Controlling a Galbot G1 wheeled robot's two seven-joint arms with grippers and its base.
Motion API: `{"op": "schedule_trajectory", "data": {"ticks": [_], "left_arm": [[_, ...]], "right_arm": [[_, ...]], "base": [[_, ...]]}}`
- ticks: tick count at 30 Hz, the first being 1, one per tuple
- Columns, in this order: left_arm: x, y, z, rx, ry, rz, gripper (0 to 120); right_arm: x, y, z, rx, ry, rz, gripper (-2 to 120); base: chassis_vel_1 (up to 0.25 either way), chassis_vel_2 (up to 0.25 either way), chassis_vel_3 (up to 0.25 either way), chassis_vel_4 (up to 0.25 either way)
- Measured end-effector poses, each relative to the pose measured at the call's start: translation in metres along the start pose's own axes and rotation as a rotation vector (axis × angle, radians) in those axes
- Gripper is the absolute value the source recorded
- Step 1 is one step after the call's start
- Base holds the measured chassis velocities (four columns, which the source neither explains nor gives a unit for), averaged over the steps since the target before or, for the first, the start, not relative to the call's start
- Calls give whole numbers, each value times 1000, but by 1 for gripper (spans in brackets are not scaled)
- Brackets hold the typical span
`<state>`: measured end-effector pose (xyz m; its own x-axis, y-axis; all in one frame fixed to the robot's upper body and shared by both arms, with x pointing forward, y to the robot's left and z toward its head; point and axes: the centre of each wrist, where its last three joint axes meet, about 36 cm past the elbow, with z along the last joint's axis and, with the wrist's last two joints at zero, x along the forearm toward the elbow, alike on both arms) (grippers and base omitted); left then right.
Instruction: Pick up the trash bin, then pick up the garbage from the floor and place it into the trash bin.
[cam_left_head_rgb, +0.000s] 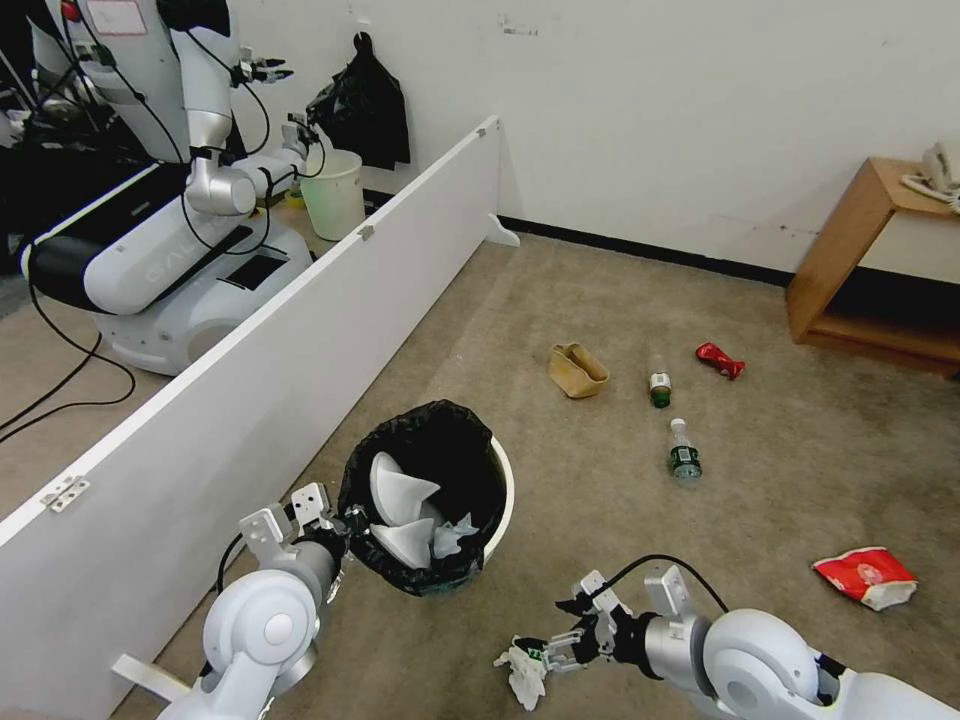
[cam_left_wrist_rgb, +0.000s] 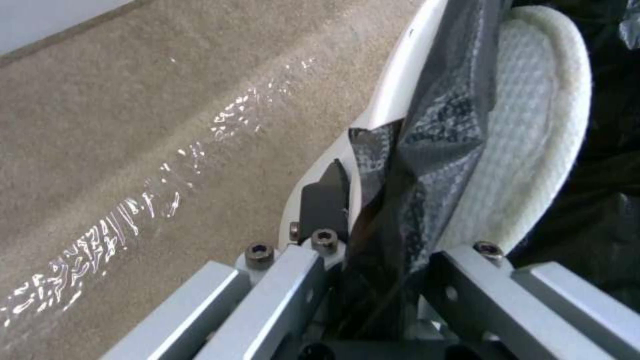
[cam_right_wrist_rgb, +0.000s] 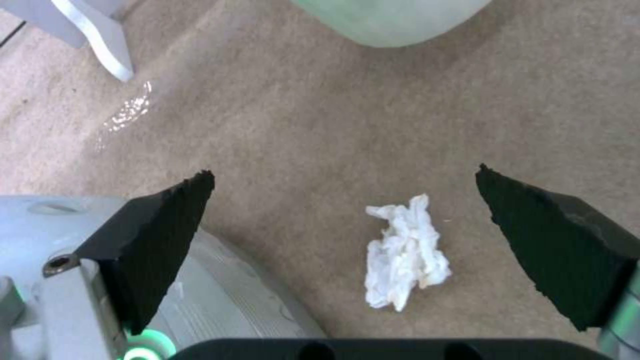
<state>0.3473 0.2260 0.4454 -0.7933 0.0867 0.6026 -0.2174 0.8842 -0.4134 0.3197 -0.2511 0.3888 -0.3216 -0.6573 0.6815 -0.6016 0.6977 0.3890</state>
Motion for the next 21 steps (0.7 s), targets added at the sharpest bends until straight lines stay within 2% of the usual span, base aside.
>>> {"op": "schedule_trajectory", "data": {"ticks": [21], "left_arm": [[-3, 1, 1, -3, -2, 2, 2]], "right_arm": [[-41, -11, 31, -43, 75, 4, 100]], "base": [[0, 0, 0, 0]]}}
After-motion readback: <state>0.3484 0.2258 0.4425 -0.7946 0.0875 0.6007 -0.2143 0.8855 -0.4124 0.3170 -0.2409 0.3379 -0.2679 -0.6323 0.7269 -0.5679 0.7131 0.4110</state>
